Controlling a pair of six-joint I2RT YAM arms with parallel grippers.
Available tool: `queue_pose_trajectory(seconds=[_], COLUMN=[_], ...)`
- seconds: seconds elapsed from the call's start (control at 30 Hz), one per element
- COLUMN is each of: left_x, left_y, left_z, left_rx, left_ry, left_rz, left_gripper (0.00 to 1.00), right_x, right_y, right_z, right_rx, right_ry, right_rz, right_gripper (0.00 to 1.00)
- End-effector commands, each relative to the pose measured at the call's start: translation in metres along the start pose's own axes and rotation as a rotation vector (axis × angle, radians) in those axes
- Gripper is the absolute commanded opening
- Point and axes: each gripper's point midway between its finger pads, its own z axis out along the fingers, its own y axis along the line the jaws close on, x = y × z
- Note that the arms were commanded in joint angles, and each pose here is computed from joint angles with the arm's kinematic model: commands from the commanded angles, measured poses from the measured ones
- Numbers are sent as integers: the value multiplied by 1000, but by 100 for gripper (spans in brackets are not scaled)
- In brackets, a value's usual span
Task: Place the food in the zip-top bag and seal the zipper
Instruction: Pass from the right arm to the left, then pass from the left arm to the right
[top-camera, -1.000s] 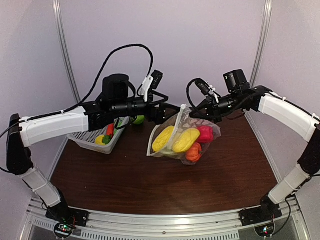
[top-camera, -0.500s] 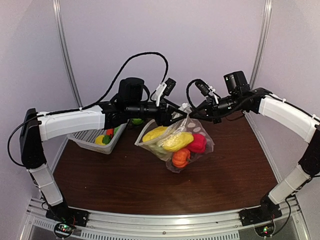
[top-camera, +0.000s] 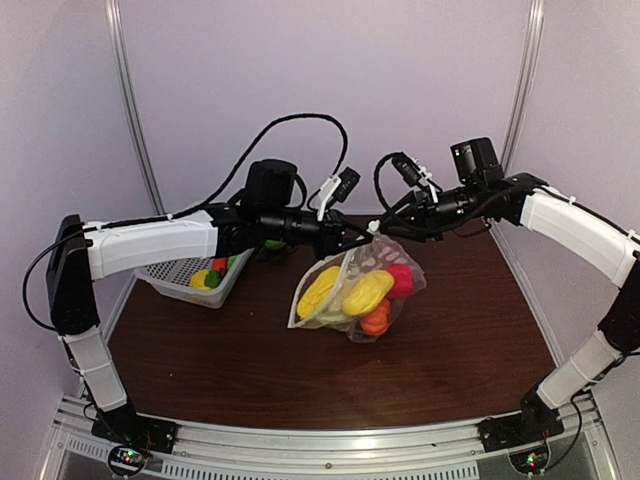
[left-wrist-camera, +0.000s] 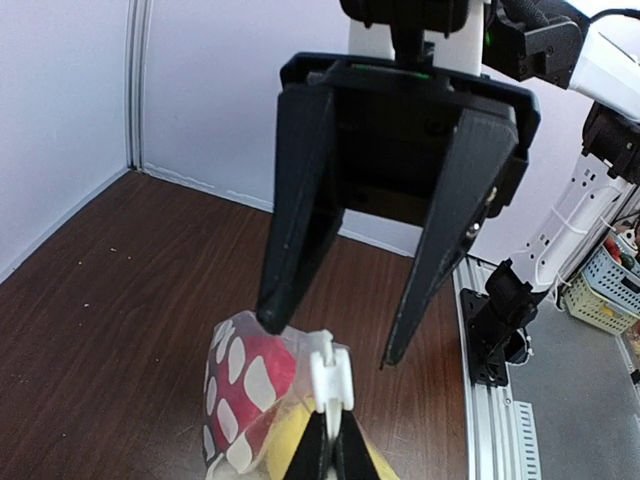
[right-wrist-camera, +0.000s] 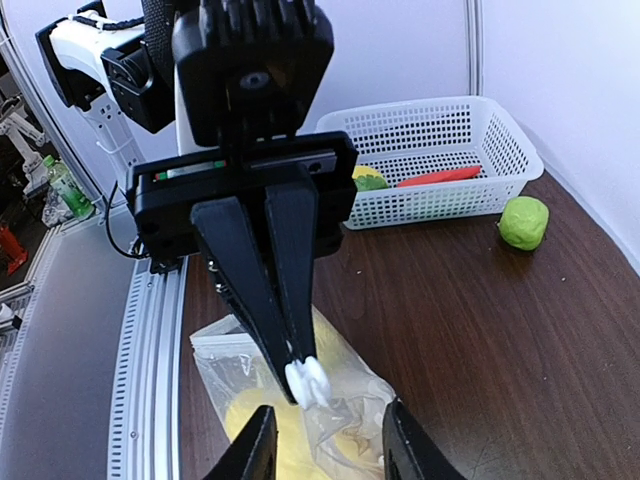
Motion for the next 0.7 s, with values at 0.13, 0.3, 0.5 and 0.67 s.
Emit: queue_pose_trajectory(seconds=[0.13, 0.3, 0.5, 0.67], left_x=[-22, -24, -26, -27], left_y=[-23, -27, -27, -28], left_z=[-6, -7, -9, -10], left_rx=[118, 132, 132, 144], left_ry=[-54, -55, -54, -54], left_rz=[101, 103, 103, 104], left_gripper=[0, 0, 0, 0], right_x=[-10, 2, 22, 24], right_y=[-10, 3, 18, 17], right_z=[2, 5, 5, 7], right_rx=[31, -60, -158, -169], right_ry=[11, 41, 110, 108], right_rz=[-43, -66, -84, -76], right_gripper=[45, 44, 45, 31])
